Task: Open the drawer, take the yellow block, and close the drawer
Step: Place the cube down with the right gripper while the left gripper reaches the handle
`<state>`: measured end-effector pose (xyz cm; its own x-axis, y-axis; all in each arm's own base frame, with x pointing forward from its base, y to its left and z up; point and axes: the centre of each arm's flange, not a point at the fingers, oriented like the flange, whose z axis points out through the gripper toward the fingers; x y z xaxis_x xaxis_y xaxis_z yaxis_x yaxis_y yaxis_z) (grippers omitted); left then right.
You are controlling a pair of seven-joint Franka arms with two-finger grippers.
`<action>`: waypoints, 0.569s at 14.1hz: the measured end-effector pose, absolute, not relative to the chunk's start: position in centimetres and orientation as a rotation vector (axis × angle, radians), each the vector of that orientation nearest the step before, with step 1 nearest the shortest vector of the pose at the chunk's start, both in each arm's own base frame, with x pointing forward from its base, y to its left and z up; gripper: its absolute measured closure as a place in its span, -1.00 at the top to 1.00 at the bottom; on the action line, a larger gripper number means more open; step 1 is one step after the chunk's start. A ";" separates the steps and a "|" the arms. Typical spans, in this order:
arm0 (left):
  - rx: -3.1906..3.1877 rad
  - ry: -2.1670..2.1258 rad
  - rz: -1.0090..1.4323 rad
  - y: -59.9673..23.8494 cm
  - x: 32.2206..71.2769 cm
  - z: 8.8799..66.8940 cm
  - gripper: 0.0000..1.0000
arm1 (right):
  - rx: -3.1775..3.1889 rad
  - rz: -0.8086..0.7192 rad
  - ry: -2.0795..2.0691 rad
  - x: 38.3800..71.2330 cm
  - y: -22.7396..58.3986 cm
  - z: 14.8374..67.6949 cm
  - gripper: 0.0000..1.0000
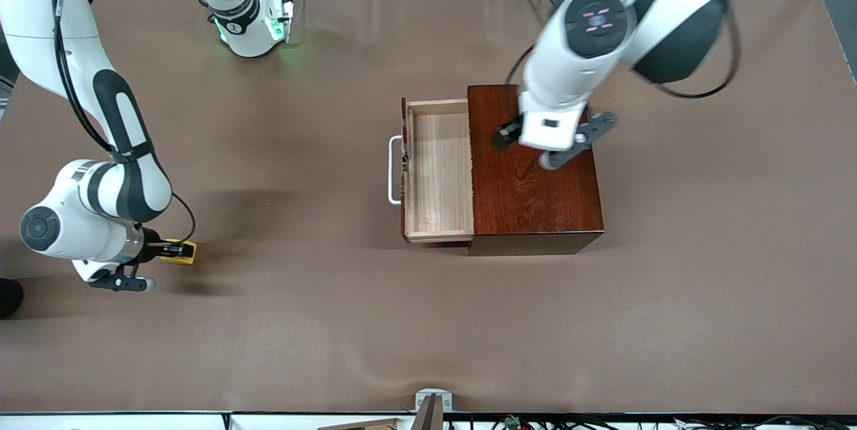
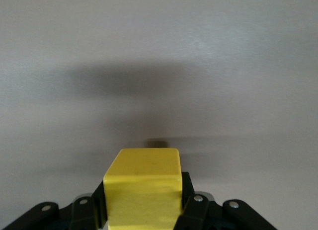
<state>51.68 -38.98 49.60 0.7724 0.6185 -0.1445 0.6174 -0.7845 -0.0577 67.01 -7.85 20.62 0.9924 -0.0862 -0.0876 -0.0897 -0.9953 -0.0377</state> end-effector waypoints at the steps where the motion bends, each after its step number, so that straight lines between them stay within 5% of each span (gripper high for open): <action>1: -2.939 -1.070 0.223 -40.8 51.4 48.6 1.00 | -3.092 0.137 0.134 67.0 -7.7 20.2 0.12; 5: -2.911 -1.276 0.130 -48.1 49.1 45.1 1.00 | -3.091 0.145 0.135 66.9 -7.7 19.5 0.21; 8: -2.883 -1.435 0.108 -52.4 47.2 43.3 1.00 | -3.088 0.142 0.137 67.1 -7.6 19.8 0.73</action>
